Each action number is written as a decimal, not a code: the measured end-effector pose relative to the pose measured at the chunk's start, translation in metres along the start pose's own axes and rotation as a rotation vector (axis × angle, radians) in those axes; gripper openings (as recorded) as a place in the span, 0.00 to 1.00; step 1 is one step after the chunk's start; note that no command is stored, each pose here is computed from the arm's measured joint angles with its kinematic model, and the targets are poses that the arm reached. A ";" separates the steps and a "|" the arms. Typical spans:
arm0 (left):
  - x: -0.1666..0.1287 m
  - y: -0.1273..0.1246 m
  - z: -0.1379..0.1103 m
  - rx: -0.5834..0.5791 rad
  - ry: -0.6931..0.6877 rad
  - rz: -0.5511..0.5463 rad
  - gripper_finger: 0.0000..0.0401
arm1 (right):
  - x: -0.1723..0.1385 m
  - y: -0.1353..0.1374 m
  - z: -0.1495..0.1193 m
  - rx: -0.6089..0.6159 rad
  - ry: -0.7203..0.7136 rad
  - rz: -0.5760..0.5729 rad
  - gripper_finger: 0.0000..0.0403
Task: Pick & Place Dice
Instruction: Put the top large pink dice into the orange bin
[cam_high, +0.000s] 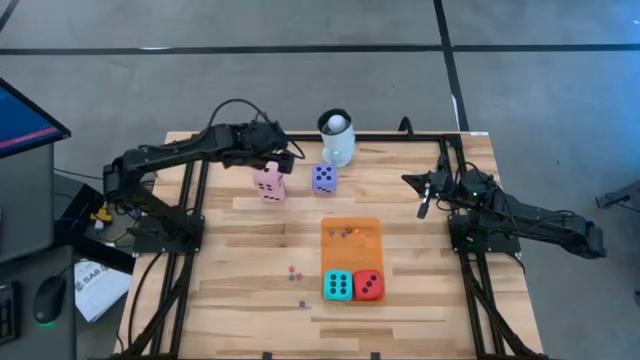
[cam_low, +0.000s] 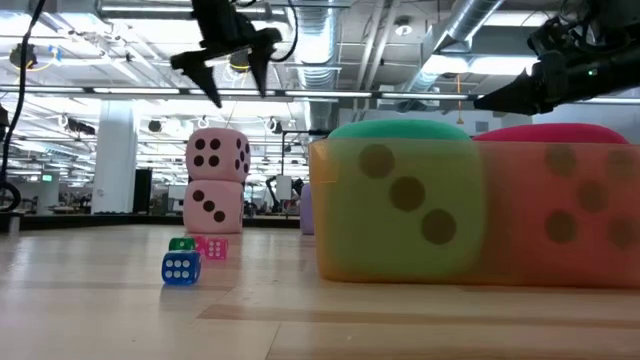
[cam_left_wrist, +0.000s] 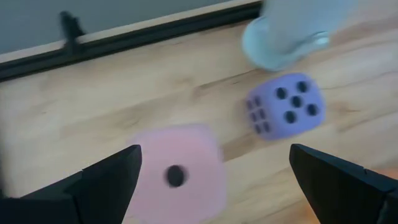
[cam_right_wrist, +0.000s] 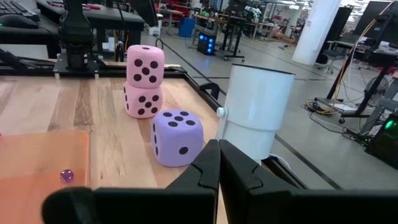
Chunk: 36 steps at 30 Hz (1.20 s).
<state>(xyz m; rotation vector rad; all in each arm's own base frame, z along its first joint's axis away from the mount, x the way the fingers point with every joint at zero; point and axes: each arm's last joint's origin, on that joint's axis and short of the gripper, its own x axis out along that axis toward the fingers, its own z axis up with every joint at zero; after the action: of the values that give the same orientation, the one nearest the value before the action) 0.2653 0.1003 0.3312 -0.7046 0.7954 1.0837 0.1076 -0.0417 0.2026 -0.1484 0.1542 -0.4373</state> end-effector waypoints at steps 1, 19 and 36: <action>0.000 0.002 0.000 -0.001 0.008 0.013 1.00 | 0.000 0.000 0.000 0.000 0.000 0.000 0.00; 0.011 0.004 -0.004 0.021 0.022 0.040 1.00 | 0.000 0.000 0.000 -0.001 0.000 0.000 0.00; 0.032 0.019 -0.017 -0.062 0.057 0.114 1.00 | 0.000 0.000 0.000 -0.002 0.000 0.000 0.00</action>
<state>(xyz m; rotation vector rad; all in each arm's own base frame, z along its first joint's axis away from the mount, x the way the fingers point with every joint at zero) 0.2523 0.1075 0.2930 -0.7526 0.8623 1.1996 0.1076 -0.0417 0.2027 -0.1503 0.1542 -0.4372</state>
